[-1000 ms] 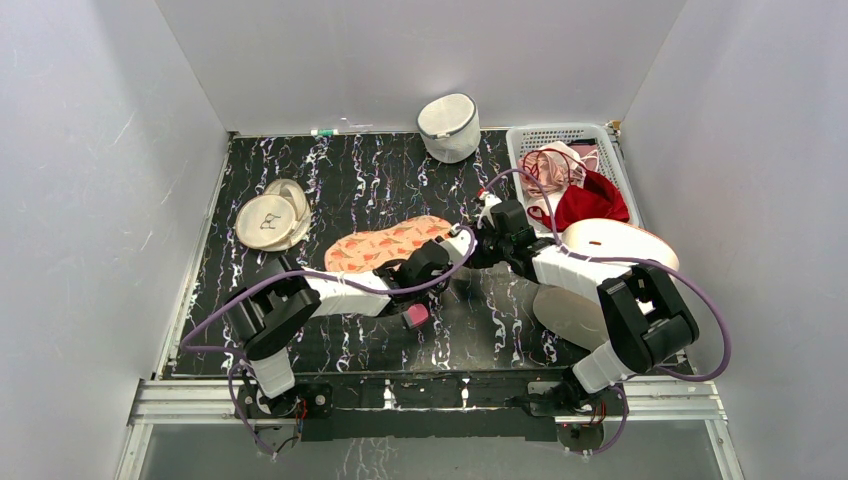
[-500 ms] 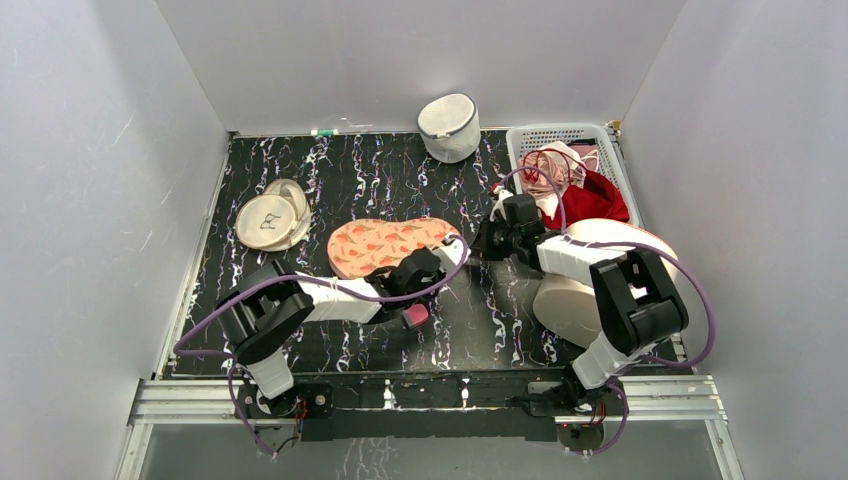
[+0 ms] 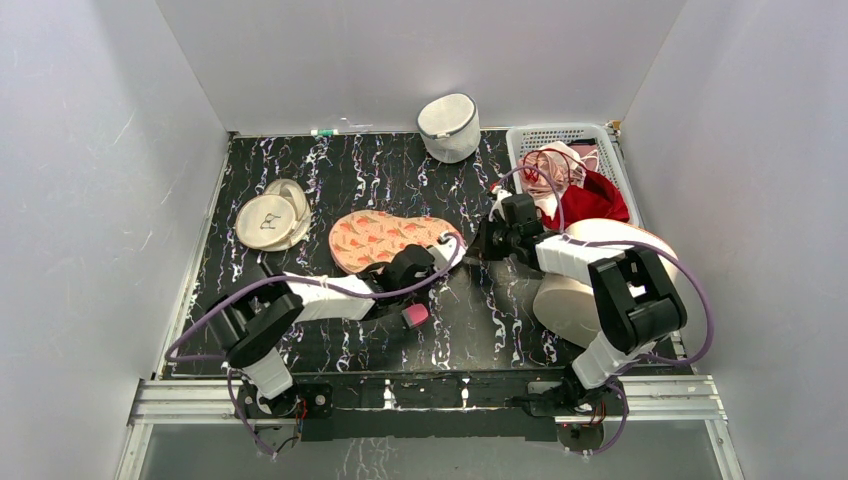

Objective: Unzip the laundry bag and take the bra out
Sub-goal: Unzip the laundry bag at the center of the board.

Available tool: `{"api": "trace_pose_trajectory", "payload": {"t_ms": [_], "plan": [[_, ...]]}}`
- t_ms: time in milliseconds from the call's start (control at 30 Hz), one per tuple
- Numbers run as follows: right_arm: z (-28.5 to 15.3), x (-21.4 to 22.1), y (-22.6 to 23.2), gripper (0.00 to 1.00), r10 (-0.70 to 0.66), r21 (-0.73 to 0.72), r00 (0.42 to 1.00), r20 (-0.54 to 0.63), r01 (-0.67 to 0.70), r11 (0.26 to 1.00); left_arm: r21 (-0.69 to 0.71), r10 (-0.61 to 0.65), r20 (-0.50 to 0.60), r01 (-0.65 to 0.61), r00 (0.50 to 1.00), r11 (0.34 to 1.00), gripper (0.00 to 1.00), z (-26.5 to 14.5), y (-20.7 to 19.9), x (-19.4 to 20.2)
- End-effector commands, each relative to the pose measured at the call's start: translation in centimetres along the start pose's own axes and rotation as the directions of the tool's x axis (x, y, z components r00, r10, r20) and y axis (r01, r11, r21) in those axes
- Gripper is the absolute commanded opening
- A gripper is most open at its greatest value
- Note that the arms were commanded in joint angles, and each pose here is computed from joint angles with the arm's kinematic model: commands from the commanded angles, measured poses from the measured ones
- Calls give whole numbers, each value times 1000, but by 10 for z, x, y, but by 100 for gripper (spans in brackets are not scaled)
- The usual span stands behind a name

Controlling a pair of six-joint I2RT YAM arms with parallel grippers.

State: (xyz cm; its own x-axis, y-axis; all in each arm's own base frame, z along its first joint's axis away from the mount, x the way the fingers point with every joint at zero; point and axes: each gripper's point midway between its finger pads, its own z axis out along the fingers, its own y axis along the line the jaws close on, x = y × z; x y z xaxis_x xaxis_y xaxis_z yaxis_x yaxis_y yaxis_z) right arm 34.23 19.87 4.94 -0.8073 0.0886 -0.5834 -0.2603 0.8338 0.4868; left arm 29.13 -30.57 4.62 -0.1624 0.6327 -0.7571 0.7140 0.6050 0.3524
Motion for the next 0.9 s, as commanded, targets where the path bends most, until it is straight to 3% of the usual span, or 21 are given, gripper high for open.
{"api": "trace_pose_trajectory", "payload": {"t_ms": [0,167,233,267,400,667,867], "plan": [[-12,-13,17,0,-70,0,994,85,70,998,44,-99,-44,101,994,994,24,-29,-2,7],[-19,3,36,0,-68,-44,995,73,71,997,195,-233,-31,235,972,952,46,-60,-26,-8],[-21,5,44,0,-63,-60,995,77,68,996,259,-254,-18,250,967,933,64,-68,-35,-20],[-22,6,48,0,-62,-68,995,77,67,995,272,-259,-11,252,966,929,65,-70,-38,-26],[-24,6,59,0,-48,-87,995,84,55,995,228,-256,34,242,966,943,66,-65,-30,-49],[-30,8,73,0,-27,-127,996,87,38,991,26,-200,51,199,978,980,64,-26,-1,-56],[-34,8,76,0,-30,-133,995,98,43,990,24,-194,51,193,980,981,53,-9,-7,-52]]}}
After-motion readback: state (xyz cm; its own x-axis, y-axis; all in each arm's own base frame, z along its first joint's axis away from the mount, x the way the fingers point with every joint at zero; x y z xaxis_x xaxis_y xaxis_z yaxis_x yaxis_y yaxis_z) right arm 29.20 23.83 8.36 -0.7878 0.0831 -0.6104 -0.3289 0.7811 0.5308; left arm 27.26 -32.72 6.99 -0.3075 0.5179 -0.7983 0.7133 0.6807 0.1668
